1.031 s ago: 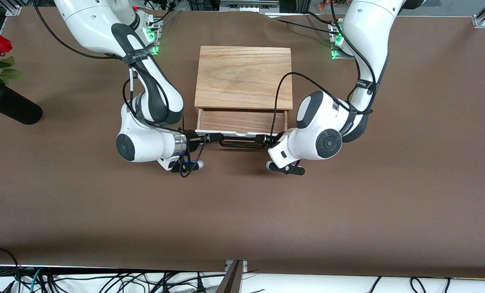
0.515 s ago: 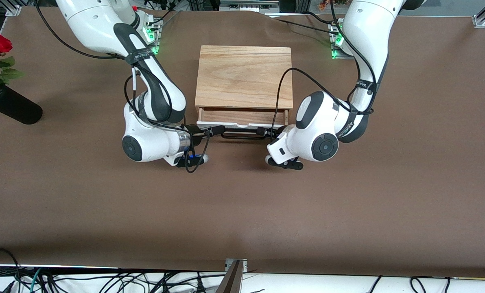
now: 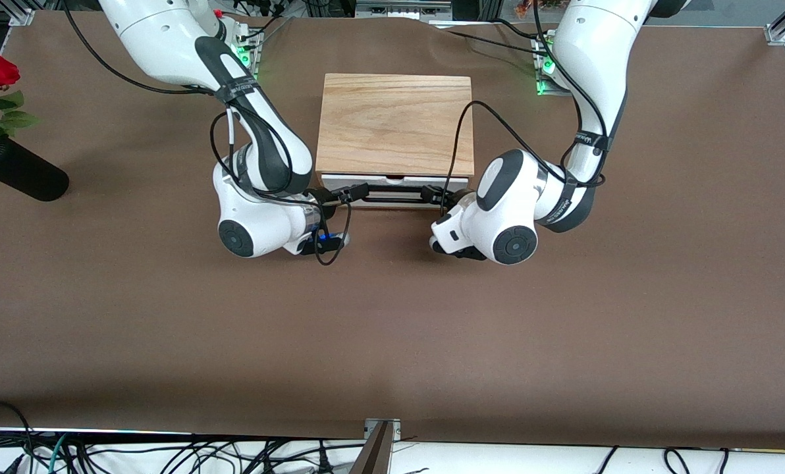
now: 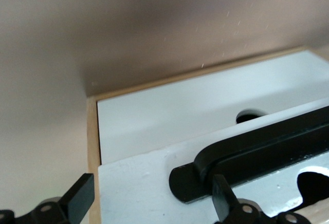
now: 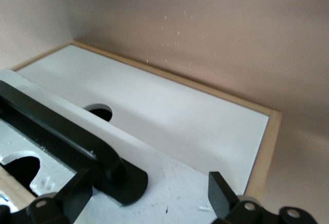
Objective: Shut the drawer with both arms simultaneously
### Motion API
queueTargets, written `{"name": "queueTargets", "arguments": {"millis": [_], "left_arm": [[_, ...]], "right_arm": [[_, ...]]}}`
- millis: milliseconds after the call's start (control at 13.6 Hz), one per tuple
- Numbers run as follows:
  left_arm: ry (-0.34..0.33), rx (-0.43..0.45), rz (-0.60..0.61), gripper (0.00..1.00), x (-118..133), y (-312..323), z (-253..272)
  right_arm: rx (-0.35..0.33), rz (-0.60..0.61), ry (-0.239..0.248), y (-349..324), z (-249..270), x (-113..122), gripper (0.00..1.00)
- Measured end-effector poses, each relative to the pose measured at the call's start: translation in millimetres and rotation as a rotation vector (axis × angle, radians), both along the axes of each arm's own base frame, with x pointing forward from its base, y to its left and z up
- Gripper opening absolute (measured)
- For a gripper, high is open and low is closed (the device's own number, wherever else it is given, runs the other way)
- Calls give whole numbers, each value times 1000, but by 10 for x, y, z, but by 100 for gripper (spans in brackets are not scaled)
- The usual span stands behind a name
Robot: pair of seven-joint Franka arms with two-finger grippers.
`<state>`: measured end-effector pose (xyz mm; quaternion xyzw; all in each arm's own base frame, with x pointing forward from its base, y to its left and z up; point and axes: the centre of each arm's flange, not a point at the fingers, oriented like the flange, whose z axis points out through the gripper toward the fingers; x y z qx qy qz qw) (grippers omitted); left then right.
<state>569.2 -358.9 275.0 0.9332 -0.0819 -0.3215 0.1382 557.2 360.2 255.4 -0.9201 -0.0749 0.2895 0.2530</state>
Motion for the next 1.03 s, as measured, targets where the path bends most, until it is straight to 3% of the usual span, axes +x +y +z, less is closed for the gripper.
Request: {"name": "queueTargets", "arguments": {"millis": [368,589,810,1031], "left_arm": [[22,6,-3,100,-28,5,-19],[31,8,-2,100,-37,4,-27],[32,9,-1,100,-28,16,-22],[25,9,9,100,101,170,140]], "right_arm": [[1,3,5,12,-7,-19,100],[11,-30,-26,-139,125,172,100],[0,-67,-97,-533,455,553,100],[-93,-76,-226,-1007,860,878,100]]}}
